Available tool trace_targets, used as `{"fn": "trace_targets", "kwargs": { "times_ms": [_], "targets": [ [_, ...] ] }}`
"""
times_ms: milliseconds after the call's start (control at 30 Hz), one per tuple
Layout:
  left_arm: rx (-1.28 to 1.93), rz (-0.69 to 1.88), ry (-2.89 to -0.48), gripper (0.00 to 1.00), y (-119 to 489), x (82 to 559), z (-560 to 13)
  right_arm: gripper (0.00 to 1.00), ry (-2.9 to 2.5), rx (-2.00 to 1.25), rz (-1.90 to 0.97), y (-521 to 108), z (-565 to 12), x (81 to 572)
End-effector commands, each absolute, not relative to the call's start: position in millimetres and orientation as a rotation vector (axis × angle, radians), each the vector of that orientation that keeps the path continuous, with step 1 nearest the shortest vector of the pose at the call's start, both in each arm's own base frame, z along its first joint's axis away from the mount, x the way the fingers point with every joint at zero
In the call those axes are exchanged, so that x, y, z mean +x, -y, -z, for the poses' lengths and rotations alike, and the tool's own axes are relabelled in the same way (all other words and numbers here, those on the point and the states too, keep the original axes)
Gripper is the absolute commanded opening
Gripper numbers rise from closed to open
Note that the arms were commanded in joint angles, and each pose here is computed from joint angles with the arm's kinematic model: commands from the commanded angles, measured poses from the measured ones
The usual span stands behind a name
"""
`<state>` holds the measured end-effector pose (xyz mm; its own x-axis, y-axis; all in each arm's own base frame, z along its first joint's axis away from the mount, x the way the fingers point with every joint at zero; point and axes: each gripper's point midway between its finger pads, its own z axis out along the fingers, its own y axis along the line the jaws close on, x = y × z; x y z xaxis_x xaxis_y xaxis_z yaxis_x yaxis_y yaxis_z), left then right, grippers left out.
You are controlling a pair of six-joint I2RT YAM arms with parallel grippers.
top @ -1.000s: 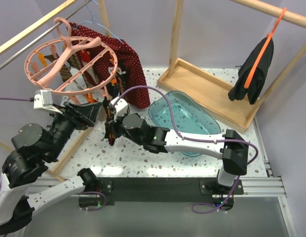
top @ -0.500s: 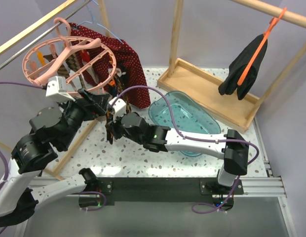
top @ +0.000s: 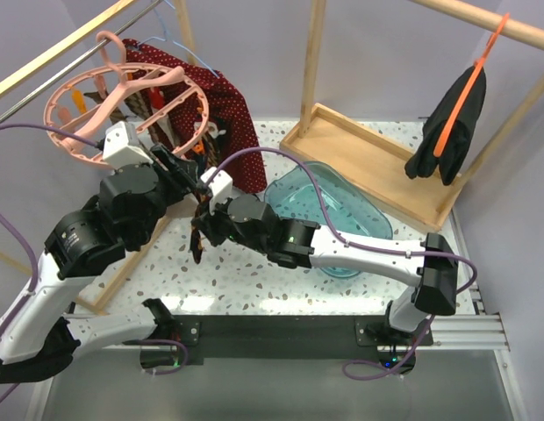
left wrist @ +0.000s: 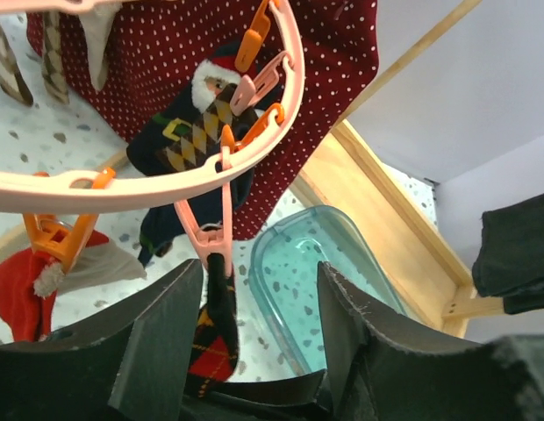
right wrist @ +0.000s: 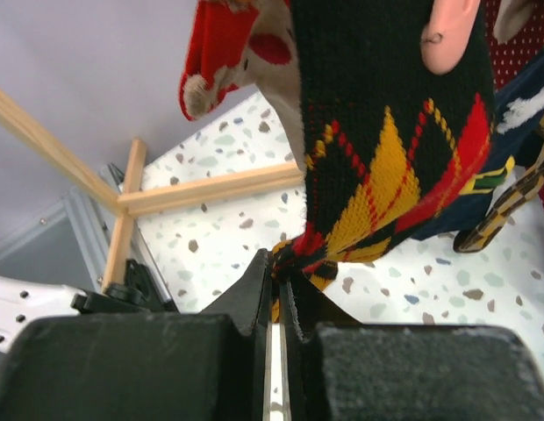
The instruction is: Remove the socks clipped to the hanger
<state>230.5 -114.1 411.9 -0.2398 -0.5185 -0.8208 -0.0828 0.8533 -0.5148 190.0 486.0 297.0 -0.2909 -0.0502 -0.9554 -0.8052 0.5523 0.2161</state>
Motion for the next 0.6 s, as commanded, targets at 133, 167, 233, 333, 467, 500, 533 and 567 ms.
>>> {"fn": "trace_targets", "kwargs": {
  "times_ms": [133, 167, 233, 333, 467, 500, 533, 567],
  "targets": [
    [-0.67, 0.431, -1.815, 0.62, 108.0, 230.1, -384.2, 0.0, -1.651, -0.73, -0.939, -478.4, -328.7, 181.9],
    [-0.694, 0.422, -1.817, 0.62, 108.9, 232.1, -381.3, 0.0, -1.651, -0.732, -0.942, -476.9, -329.1, 181.4],
    [-0.721, 0.412, -1.805, 0.62, 107.9, 234.6, -377.9, 0.0, -1.649, -0.743, -0.956, -476.6, -329.8, 178.4],
    [-0.763, 0.42, -1.763, 0.62, 105.1, 237.8, -377.5, 0.0, -1.649, -0.747, -0.979, -476.6, -328.7, 174.4],
    [-0.772, 0.403, -1.728, 0.62, 105.5, 245.0, -379.2, 0.0, -1.649, -0.747, -0.988, -474.1, -330.1, 172.2],
    [-0.769, 0.41, -1.717, 0.62, 107.6, 247.6, -382.1, 0.0, -1.649, -0.748, -0.989, -473.4, -330.1, 171.7],
    [-0.768, 0.4, -1.71, 0.62, 106.8, 249.6, -383.3, 0.0, -1.651, -0.745, -0.985, -472.3, -329.4, 173.2],
    [-0.758, 0.384, -1.712, 0.62, 107.3, 252.0, -383.6, 0.0, -1.649, -0.747, -0.986, -471.8, -330.5, 172.3]
  ]
}}
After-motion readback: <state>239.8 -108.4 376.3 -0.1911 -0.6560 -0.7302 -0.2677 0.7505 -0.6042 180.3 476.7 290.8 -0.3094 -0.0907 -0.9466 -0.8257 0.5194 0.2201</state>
